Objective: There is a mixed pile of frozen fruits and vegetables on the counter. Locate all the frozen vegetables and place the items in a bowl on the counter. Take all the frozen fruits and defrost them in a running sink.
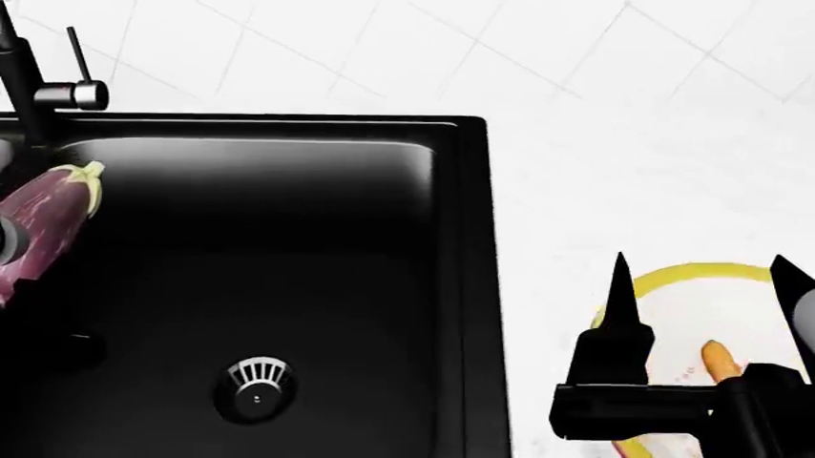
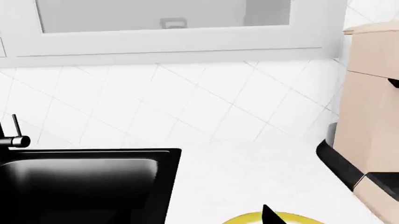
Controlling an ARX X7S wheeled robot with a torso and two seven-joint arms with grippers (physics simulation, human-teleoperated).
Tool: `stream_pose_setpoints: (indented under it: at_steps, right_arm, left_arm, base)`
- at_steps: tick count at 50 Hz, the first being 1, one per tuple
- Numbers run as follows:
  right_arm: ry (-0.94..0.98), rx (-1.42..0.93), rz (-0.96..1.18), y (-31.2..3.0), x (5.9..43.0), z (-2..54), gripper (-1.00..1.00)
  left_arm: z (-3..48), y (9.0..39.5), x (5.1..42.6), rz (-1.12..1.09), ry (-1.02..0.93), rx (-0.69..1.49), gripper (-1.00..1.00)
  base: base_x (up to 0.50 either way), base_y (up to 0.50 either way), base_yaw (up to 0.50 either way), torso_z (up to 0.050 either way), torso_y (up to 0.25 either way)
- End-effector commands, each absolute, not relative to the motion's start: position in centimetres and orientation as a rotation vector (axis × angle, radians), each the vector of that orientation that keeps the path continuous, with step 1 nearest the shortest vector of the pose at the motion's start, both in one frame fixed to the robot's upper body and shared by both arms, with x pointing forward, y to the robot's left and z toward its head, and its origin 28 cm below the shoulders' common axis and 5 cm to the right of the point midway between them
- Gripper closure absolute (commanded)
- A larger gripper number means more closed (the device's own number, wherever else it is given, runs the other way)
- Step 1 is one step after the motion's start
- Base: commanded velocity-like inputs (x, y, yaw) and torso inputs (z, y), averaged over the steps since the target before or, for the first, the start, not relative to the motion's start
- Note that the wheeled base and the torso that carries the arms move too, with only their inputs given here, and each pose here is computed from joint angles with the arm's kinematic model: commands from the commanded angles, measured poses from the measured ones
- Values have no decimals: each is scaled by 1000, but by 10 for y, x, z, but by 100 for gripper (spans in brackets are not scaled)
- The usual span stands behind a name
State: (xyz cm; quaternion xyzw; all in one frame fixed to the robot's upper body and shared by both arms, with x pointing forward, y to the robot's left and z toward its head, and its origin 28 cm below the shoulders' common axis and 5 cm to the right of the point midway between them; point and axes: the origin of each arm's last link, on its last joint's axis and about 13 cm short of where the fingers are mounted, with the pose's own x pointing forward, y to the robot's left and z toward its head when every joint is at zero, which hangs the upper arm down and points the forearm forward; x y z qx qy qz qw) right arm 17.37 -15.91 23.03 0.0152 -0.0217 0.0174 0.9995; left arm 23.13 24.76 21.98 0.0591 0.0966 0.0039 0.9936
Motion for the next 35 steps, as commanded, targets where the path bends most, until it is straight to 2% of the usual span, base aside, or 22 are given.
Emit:
stream_pose_setpoints:
  at_steps: [1,22,35]
  right_arm:
    - [-72,60,35,-161,175,234,-100]
    - [-62,70,21,-163,173,232,-100]
    - [-89,44,65,-159,173,228,-100]
  left_arm:
    - [223,250,232,7,159,59,100]
    - [223,245,226,-34,154,63,100]
    - [222,245,224,-43,150,67,100]
  base:
    - [-277,-500,0,0,0]
    - [-176,-500,0,0,0]
    - [26,-500,0,0,0]
